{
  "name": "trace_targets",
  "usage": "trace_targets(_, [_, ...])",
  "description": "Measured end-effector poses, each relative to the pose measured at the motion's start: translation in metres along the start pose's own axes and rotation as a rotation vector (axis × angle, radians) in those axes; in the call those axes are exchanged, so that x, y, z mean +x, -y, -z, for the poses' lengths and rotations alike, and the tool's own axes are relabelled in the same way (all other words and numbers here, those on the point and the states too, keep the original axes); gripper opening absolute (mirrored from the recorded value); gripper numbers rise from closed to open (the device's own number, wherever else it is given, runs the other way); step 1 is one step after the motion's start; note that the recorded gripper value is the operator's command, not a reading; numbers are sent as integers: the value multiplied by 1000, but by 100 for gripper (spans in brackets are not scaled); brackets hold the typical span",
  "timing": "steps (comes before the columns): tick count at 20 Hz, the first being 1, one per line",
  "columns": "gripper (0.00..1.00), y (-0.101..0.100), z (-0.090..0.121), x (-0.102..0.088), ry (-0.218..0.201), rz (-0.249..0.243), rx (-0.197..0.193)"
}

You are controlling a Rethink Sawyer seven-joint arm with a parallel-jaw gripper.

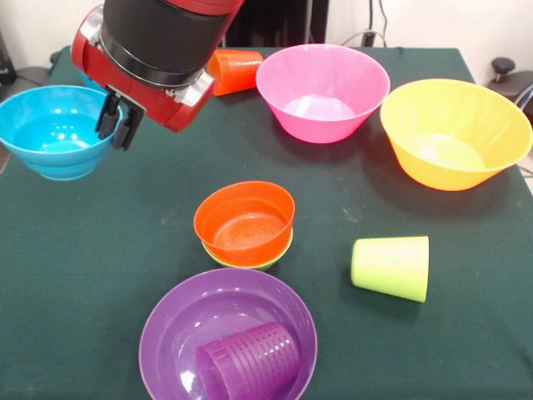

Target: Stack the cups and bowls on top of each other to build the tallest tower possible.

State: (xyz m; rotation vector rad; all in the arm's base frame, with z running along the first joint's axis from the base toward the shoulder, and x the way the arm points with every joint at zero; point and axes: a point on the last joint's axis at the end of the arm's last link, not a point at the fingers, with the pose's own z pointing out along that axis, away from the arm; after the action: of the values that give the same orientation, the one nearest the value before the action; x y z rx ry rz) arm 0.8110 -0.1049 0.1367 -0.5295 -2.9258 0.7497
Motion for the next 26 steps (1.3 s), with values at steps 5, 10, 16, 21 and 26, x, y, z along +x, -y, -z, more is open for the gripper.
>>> trace_targets(5, [0, -14, 7, -2, 28, 11, 70])
trace_targets(10, [0, -29, 9, 5, 43, -1, 114])
trace_targets(16, [0, -48, 8, 15, 44, -54, 126])
trace_targets(21, [0, -64, 4, 23, 36, -118, 121])
trace_targets(26, [0, -80, -2, 27, 27, -152, 109])
